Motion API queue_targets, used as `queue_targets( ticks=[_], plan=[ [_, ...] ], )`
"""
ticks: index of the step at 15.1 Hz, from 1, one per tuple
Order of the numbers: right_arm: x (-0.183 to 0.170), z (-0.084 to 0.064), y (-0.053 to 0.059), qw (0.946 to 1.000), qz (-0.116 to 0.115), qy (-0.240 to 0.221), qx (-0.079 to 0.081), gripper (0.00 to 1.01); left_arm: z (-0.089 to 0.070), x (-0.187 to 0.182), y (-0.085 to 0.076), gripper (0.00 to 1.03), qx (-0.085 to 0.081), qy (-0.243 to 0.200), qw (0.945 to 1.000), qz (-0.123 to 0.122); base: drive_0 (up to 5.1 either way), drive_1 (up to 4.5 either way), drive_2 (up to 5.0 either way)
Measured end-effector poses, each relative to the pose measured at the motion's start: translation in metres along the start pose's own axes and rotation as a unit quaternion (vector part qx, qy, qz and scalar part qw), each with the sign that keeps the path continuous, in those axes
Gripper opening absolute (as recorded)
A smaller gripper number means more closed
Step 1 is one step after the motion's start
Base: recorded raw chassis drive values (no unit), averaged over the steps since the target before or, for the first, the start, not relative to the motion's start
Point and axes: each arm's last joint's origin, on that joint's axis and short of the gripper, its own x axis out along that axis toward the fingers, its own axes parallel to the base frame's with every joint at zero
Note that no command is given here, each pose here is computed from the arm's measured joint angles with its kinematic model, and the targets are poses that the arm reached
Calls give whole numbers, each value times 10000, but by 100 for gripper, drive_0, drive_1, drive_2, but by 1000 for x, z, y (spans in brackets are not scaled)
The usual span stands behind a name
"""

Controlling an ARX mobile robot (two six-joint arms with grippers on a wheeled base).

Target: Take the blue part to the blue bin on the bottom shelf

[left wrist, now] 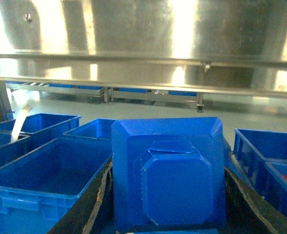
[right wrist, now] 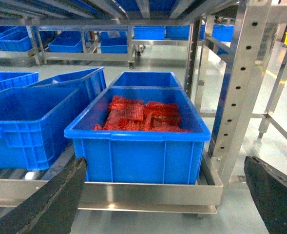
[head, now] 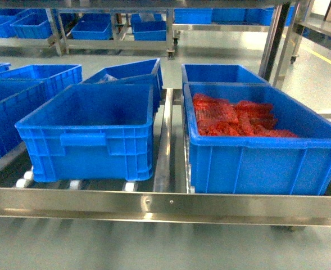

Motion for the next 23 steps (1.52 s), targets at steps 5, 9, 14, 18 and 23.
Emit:
queue_targets(
  ticks=[5,9,14,18,23],
  plan=[
    [0,0,0,10000,0,-4,2,98,0,0,0,45,0,-4,10000,0,0,0,0],
    [0,0,0,10000,-2,4,0,98,0,0,0,45,1,6,10000,0,0,0,0],
    [0,0,0,10000,0,0,0,98,0,0,0,45,0,4,10000,0,0,0,0],
    [0,0,0,10000,0,0,0,98,0,0,0,45,0,4,10000,0,0,0,0],
    [0,0,0,10000,0,0,0,98,0,0,0,45,0,4,10000,0,0,0,0]
  ],
)
